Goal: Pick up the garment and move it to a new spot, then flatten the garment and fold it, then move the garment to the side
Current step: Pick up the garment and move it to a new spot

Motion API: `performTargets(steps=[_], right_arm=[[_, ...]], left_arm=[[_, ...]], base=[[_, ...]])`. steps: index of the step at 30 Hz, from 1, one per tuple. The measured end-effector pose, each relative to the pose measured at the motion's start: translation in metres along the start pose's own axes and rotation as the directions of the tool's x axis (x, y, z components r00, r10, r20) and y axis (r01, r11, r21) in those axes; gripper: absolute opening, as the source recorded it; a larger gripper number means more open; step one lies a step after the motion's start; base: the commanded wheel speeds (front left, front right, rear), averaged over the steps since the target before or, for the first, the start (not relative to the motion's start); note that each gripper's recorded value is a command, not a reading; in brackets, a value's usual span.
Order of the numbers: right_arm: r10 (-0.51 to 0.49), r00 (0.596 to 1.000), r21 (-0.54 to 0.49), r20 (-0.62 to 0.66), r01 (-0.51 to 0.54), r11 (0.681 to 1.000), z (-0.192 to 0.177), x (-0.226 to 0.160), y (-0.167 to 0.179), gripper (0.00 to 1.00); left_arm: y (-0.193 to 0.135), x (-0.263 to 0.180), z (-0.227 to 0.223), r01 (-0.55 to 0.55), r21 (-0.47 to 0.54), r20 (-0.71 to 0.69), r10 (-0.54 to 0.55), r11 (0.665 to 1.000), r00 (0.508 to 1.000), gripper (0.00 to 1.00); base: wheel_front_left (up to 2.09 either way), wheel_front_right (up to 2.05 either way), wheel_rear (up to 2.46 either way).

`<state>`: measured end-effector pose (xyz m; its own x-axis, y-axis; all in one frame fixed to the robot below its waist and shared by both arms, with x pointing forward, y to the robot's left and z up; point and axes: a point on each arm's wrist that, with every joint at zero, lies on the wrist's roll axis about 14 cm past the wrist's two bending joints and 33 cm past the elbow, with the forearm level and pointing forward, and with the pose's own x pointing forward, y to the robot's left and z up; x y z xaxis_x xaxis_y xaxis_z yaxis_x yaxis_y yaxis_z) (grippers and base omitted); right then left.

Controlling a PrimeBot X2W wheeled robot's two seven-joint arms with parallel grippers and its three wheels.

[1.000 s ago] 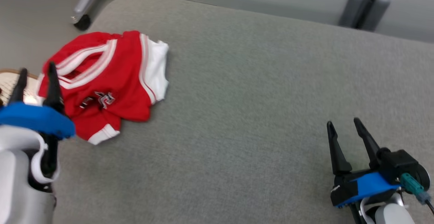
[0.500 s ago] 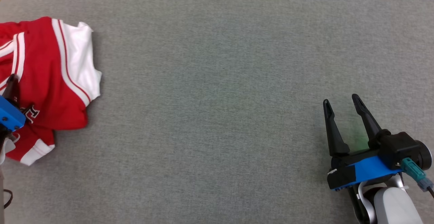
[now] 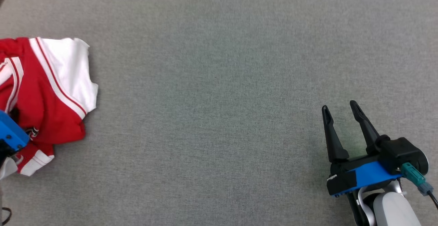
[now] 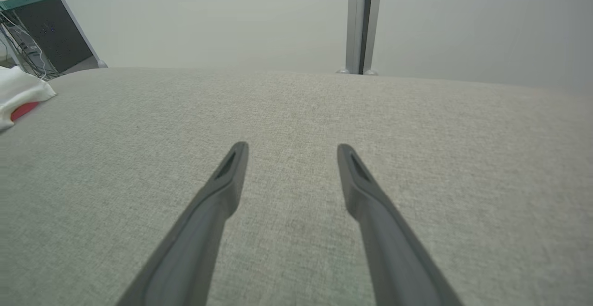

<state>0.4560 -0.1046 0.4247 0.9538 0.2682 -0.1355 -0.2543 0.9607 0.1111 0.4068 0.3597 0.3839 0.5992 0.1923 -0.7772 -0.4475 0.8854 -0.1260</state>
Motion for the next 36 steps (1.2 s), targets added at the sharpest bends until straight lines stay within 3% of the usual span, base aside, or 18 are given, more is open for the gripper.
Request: performTargets(steps=[5,9,14,19,23,29,33,36], right_arm=[[0.013,0.999,0.021,0.047,-0.014,1.000,0.017,-0.009,0.008,1.00],[0.026,0.997,0.039,0.076,-0.029,0.999,0.028,-0.018,0.017,1.00],[0.021,0.992,0.063,0.121,-0.029,0.998,0.042,-0.032,0.020,1.00],[-0.014,0.988,0.077,0.154,0.002,0.997,0.052,-0.048,0.012,1.00],[-0.051,0.983,0.084,0.176,0.037,0.996,0.058,-0.060,0.001,1.00],[-0.126,0.973,0.095,0.192,0.110,0.989,0.061,-0.080,-0.021,1.00],[-0.182,0.964,0.102,0.192,0.165,0.981,0.059,-0.095,-0.038,1.00],[-0.224,0.957,0.111,0.185,0.206,0.972,0.056,-0.105,-0.049,1.00]], left_arm=[[0.005,-0.036,0.043,0.012,0.043,0.151,-0.018,0.999,0.988,0.00],[-0.005,-0.077,0.088,0.056,0.085,0.309,-0.080,0.995,0.948,0.00],[-0.038,-0.136,0.136,0.127,0.202,0.471,-0.210,0.971,0.857,0.00],[-0.096,-0.201,0.176,0.209,0.346,0.583,-0.384,0.915,0.716,0.00],[-0.155,-0.242,0.186,0.294,0.472,0.591,-0.546,0.831,0.594,0.00],[-0.248,-0.275,0.166,0.444,0.618,0.481,-0.759,0.649,0.439,0.00],[-0.302,-0.281,0.138,0.527,0.676,0.368,-0.855,0.516,0.366,0.00],[-0.335,-0.270,0.110,0.575,0.696,0.264,-0.898,0.430,0.352,0.00]], base=[[0.00,0.00,0.00],[0.00,0.00,0.00],[0.00,0.00,0.00],[0.00,0.00,0.00],[0.00,0.00,0.00],[0.00,0.00,0.00],[0.00,0.00,0.00],[0.00,0.00,0.00]])
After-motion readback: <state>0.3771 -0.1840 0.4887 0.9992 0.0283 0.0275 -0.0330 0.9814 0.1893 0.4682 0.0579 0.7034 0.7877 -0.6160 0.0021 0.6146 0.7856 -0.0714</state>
